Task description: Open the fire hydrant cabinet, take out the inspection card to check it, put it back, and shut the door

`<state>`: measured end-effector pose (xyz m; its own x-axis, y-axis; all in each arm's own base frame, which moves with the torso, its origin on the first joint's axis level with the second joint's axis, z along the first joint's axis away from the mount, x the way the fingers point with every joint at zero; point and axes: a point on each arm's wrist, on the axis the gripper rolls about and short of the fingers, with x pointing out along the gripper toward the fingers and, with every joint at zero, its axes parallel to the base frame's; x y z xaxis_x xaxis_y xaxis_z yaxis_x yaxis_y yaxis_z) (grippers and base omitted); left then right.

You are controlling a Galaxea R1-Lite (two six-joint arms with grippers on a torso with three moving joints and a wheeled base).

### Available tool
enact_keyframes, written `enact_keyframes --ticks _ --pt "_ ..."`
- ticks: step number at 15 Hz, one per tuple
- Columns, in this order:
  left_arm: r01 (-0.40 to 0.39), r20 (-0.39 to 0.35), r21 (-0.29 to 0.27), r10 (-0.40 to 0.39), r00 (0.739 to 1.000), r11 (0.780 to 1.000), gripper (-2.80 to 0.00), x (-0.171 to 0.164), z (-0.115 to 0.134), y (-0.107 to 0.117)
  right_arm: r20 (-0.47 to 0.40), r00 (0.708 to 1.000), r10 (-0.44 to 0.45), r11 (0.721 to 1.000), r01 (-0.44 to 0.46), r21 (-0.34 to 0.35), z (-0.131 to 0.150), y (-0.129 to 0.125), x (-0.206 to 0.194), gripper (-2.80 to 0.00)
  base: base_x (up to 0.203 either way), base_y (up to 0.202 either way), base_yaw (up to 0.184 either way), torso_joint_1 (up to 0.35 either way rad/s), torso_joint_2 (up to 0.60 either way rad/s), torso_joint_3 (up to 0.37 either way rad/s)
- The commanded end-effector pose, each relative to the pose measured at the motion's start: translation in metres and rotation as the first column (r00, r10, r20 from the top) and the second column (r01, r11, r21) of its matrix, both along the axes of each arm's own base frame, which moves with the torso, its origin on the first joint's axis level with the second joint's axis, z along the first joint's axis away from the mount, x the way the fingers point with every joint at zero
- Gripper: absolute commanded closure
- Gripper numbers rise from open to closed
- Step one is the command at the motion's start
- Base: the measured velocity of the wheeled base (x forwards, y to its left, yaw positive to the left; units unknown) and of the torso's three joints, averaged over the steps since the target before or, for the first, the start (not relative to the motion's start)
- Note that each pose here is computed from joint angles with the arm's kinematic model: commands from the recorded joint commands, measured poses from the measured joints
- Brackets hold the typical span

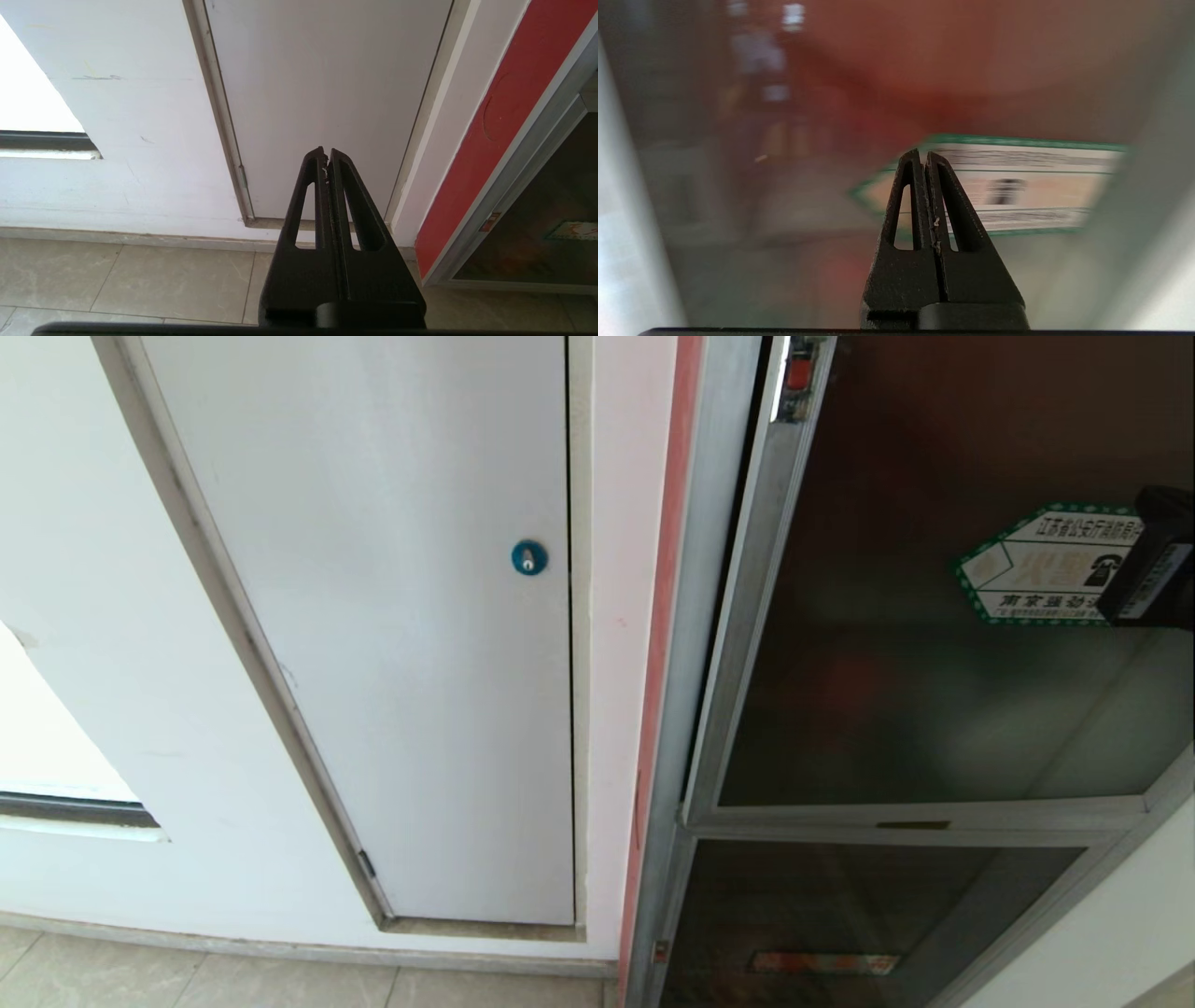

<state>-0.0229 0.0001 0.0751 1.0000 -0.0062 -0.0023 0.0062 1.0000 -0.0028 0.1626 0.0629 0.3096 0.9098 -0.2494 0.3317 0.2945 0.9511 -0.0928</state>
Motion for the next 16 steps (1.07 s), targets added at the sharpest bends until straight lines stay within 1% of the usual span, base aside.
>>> enact_keyframes --ticks 1,4,7,9,11,15,16 --pt "0.000 -0.002 0.000 0.000 1.000 1.000 0.00 0.000 0.000 0.000 0.031 0.998 -0.057 0.998 0.057 0.015 0.003 -0.015 -0.011 0.00 0.000 0.000 0.000 0.000 0.00 0.000" --pt "0.000 -0.002 0.000 0.000 1.000 1.000 0.00 0.000 0.000 0.000 0.046 0.989 -0.137 0.990 0.136 0.026 0.000 -0.032 -0.025 0.00 0.000 0.000 0.000 0.000 0.00 0.000" --pt "0.000 -0.002 0.000 0.000 1.000 1.000 0.00 0.000 0.000 0.000 0.063 0.970 -0.235 0.972 0.232 0.045 -0.003 -0.048 -0.042 0.00 0.000 0.000 0.000 0.000 0.00 0.000" --pt "0.000 -0.002 0.000 0.000 1.000 1.000 0.00 0.000 0.000 0.000 0.089 0.945 -0.314 0.948 0.308 0.077 -0.001 -0.058 -0.056 0.00 0.000 0.000 0.000 0.000 0.00 0.000" --pt "0.000 -0.002 0.000 0.000 1.000 1.000 0.00 0.000 0.000 0.000 0.110 0.925 -0.365 0.930 0.356 0.090 -0.005 -0.066 -0.073 0.00 0.000 0.000 0.000 0.000 0.00 0.000" --pt "0.000 -0.002 0.000 0.000 1.000 1.000 0.00 0.000 0.000 0.000 0.157 0.892 -0.424 0.905 0.410 0.115 -0.023 -0.075 -0.114 0.00 0.000 0.000 0.000 0.000 0.00 0.000" --pt "0.000 -0.002 0.000 0.000 1.000 1.000 0.00 0.000 0.000 0.000 0.153 0.881 -0.448 0.894 0.434 0.112 -0.030 -0.076 -0.124 0.00 0.000 0.000 0.000 0.000 0.00 0.000"
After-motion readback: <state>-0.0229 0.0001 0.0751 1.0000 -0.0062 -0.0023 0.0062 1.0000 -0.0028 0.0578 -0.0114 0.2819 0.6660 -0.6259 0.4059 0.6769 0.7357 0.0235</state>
